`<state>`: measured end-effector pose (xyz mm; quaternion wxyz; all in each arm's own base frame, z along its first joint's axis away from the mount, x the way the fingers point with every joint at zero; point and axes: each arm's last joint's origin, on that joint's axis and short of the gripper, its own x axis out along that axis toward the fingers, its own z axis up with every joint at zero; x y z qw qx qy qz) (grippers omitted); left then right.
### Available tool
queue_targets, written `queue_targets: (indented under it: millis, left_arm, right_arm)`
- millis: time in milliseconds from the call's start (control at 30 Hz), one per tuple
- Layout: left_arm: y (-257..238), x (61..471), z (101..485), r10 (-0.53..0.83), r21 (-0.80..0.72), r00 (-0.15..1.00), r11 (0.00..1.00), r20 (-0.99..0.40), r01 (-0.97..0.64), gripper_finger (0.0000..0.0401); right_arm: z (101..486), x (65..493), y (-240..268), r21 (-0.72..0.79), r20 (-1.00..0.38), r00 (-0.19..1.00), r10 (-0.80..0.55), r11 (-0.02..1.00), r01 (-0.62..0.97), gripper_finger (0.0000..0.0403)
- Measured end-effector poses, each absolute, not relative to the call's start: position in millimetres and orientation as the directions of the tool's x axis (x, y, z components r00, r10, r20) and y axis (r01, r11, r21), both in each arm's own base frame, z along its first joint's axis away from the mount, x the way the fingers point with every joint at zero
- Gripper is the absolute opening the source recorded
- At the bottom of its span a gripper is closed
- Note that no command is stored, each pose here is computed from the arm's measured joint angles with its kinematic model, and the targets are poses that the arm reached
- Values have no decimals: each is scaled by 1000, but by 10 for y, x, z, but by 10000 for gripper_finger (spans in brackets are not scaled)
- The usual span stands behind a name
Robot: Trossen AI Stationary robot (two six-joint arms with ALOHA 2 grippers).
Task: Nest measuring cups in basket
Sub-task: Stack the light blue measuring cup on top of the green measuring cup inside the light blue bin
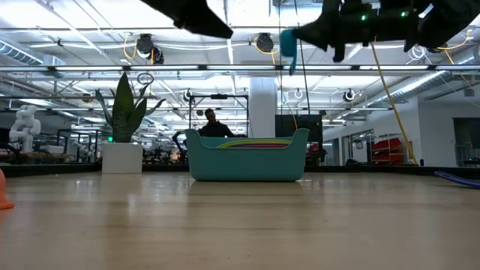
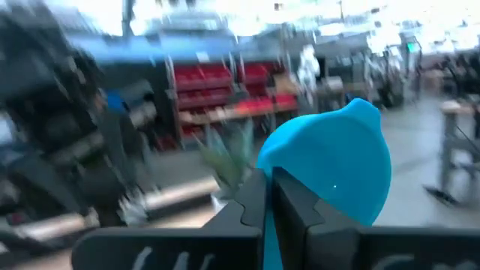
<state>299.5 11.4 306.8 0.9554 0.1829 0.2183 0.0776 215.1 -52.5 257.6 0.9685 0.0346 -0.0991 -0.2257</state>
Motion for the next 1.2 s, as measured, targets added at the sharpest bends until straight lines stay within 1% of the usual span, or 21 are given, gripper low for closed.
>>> queue_targets:
  millis: [67,167,300,433,533,633,733,933,1067,1200]
  left_arm:
    - [38,3021,3068,216,431,902,902,-373,-37,194]
    - [-78,3088,3020,267,536,896,844,-354,-40,194]
    - [-197,3199,3005,366,637,893,760,-262,-125,203]
    - [-275,3274,3072,475,656,871,698,-124,-288,233]
    - [-336,3275,3139,445,638,893,707,-67,-305,259]
    - [-407,3273,3175,416,636,909,710,-33,-302,269]
    - [-476,3265,3209,390,685,921,672,-4,-282,262]
    - [-581,3256,3217,318,781,948,591,5,-202,227]
    - [-588,3254,3217,320,788,947,582,4,-200,210]
    - [-580,3285,3190,325,796,946,571,7,-202,209]
  right_arm:
    - [2622,2155,-470,125,234,877,-420,908,401,0]
    - [2677,2150,-393,143,299,872,-386,922,360,0]
    - [2757,2143,-276,162,387,859,-337,941,296,0]
    - [2813,2135,-169,152,453,842,-293,956,251,0]
    - [2840,2133,-116,159,497,824,-273,962,223,0]
    - [2852,2144,-61,169,540,803,-252,967,190,0]
    - [2834,2178,-24,187,577,781,-239,970,158,0]
    - [2771,2244,-10,236,628,742,-236,966,108,0]
    - [2756,2299,-9,248,622,746,-236,964,99,0]
    - [2776,2376,11,252,623,748,-229,964,85,0]
